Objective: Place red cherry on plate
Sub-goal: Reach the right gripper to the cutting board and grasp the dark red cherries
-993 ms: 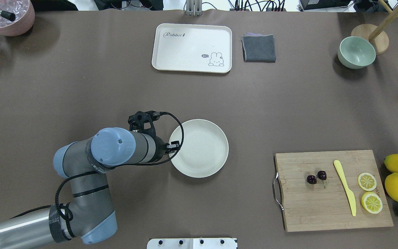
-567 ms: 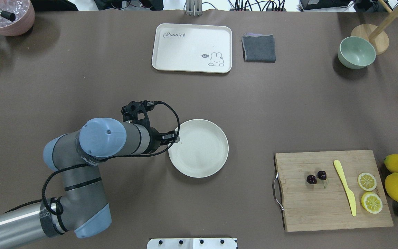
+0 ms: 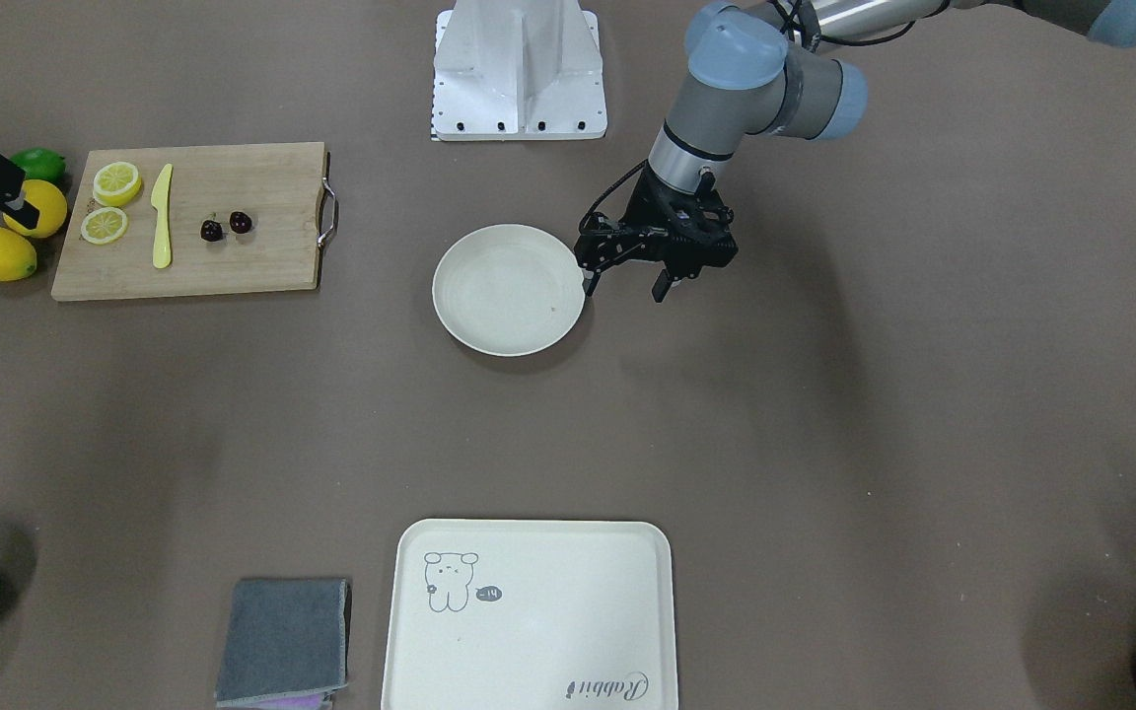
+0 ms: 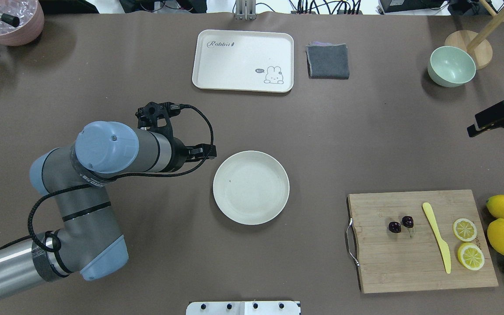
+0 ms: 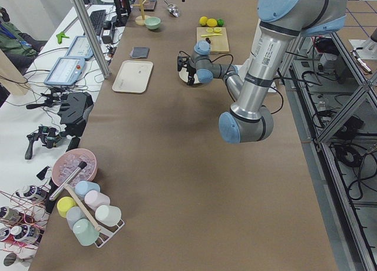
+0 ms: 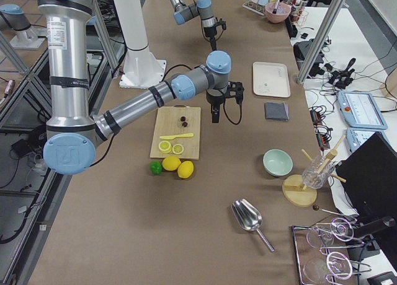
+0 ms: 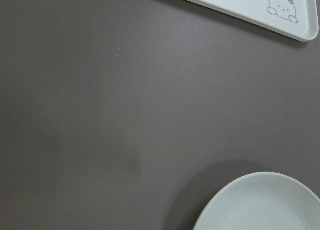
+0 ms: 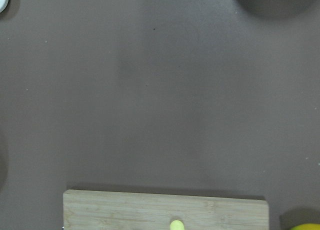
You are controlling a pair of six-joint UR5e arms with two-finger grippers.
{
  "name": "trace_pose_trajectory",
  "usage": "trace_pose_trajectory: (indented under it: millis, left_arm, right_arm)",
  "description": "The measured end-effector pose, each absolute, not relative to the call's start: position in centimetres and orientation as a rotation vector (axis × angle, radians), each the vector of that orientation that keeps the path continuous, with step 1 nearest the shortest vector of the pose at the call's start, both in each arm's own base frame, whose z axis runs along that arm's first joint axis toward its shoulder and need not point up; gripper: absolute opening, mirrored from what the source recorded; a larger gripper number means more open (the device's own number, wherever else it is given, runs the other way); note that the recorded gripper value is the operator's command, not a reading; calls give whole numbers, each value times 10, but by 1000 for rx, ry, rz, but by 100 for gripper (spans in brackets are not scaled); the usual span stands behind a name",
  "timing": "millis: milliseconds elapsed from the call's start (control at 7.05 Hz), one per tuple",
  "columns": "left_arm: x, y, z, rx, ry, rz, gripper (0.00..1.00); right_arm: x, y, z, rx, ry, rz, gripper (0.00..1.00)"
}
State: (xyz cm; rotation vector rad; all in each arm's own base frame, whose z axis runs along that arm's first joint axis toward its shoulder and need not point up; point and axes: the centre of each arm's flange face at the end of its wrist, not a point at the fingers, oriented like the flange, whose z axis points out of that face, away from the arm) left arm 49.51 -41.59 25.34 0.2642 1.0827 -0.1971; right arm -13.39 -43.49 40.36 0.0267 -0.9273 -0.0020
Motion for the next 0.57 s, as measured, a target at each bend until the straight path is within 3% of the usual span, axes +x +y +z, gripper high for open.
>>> trace_pose_trajectory:
  millis: [567]
  left_arm:
    - [483,-429,256,305,1064,-181,98]
  right_arm:
    - [-216,-376,426,-20,-937,211,100]
